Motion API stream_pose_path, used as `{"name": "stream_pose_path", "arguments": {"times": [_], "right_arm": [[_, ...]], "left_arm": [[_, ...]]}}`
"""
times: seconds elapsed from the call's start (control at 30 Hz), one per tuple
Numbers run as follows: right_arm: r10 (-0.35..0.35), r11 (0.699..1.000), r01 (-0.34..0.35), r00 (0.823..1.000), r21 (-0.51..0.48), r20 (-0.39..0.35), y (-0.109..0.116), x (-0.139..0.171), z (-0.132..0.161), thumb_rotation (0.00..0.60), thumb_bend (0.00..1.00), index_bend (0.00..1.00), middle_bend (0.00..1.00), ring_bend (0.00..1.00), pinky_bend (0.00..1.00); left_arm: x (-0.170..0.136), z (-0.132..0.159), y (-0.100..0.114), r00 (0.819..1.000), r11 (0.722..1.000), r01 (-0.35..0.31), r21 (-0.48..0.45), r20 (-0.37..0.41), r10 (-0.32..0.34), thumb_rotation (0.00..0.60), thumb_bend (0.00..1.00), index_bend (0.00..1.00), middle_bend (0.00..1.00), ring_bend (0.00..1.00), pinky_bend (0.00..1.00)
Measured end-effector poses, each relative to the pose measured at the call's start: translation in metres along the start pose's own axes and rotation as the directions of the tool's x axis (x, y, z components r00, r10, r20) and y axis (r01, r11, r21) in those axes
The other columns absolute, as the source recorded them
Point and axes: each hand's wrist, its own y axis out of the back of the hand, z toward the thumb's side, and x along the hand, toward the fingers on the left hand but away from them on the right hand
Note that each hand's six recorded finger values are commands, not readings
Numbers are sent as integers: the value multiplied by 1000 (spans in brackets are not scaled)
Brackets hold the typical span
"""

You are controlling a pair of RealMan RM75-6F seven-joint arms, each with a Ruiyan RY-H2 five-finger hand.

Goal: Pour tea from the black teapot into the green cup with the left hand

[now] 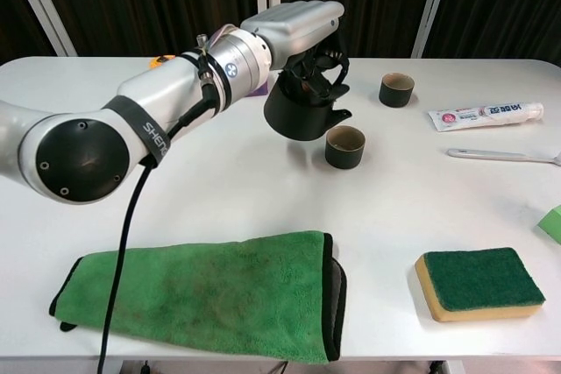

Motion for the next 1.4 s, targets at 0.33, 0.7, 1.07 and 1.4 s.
{"name": "stream_pose_path", "arguments": {"times": [0.33,0.7,1.07,1.4], "right_arm": [[6,1000,-6,1000,-2,9,-2,0,-3,600,191,0,0,0,0],[6,1000,-6,1000,-3,8,-2,0,-3,600,190,0,0,0,0],[7,1000,-7,1000,-3,10,-3,0,-3,600,191,0,0,0,0],[8,1000,-8,1000,-3,10,-3,0,-3,600,191,0,0,0,0]], "left_arm": [[3,7,-2,999,997,-42,68,30,40,600,410,1000,1000,1000,690],[4,11,-2,996,988,-80,135,54,74,600,414,1000,1000,1000,690],[2,14,-1,992,979,-109,174,77,97,600,418,1000,1000,1000,690],[2,16,-2,990,971,-123,203,88,107,600,423,1000,1000,1000,691]]}}
